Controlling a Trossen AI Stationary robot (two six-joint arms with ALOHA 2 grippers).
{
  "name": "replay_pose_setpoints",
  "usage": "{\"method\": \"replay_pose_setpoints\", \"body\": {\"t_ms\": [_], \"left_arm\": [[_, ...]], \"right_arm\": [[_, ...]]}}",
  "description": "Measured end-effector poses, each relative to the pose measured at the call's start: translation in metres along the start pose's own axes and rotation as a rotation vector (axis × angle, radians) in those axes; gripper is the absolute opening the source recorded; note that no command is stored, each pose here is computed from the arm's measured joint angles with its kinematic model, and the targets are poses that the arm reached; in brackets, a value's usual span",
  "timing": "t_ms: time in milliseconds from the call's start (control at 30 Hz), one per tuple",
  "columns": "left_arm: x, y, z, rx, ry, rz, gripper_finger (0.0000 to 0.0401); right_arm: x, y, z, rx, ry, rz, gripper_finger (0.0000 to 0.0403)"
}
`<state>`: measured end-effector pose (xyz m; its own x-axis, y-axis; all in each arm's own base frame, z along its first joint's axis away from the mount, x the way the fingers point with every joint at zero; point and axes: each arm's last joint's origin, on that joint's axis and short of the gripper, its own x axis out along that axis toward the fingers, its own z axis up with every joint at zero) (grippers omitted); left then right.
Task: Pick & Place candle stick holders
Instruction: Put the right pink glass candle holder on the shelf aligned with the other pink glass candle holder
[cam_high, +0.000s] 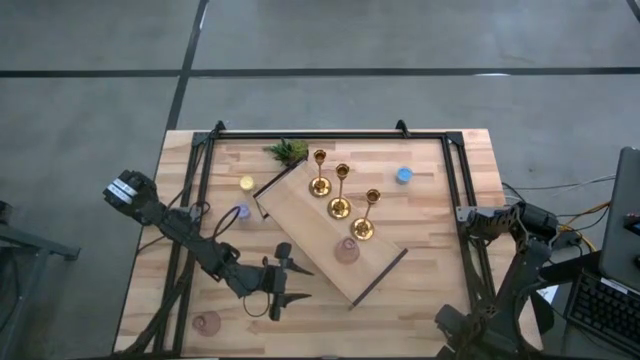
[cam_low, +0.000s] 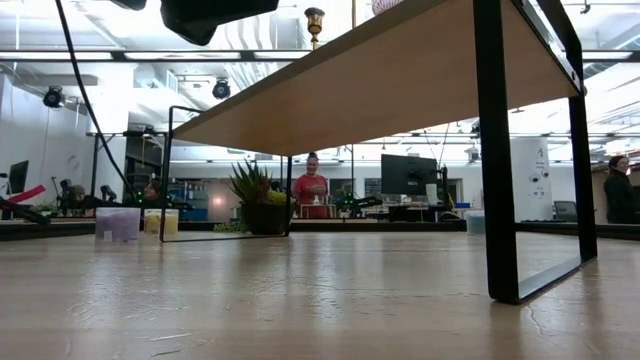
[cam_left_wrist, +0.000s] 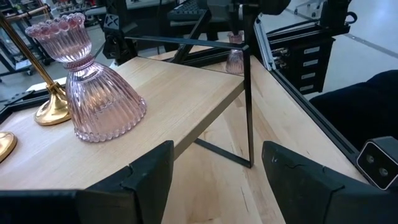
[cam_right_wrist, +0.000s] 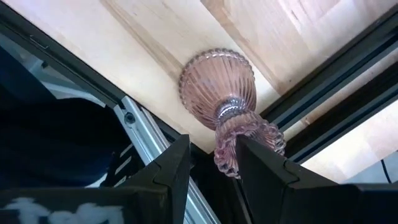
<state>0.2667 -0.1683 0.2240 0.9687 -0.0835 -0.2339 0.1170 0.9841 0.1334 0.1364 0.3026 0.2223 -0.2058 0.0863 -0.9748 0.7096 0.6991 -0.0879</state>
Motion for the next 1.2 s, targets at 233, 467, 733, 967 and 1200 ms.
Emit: {"method": "replay_pose_setpoints", "body": {"t_ms": [233, 467, 733, 967, 1200], "left_arm": [[0.0, 0.0, 0.0, 0.0, 0.0, 0.0, 0.0248], [0.0, 0.0, 0.0, -0.001, 0.0, 0.0, 0.0248], [0.0, 0.0, 0.0, -0.007, 0.002, 0.0, 0.0248], [0.0, 0.0, -0.001, -0.032, 0.01, 0.0, 0.0248], [0.0, 0.0, -0.003, -0.057, 0.024, 0.001, 0.0248]], "right_arm": [[0.011, -0.001, 0.002, -0.049, 0.02, -0.006, 0.0103], [0.013, -0.002, 0.004, -0.094, 0.017, -0.015, 0.0049], [0.01, -0.002, 0.014, -0.14, 0.018, -0.035, 0.0025], [0.005, 0.003, 0.033, -0.195, -0.018, -0.025, 0.0025], [0.002, 0.008, 0.05, -0.27, -0.072, -0.01, 0.0025]]}}
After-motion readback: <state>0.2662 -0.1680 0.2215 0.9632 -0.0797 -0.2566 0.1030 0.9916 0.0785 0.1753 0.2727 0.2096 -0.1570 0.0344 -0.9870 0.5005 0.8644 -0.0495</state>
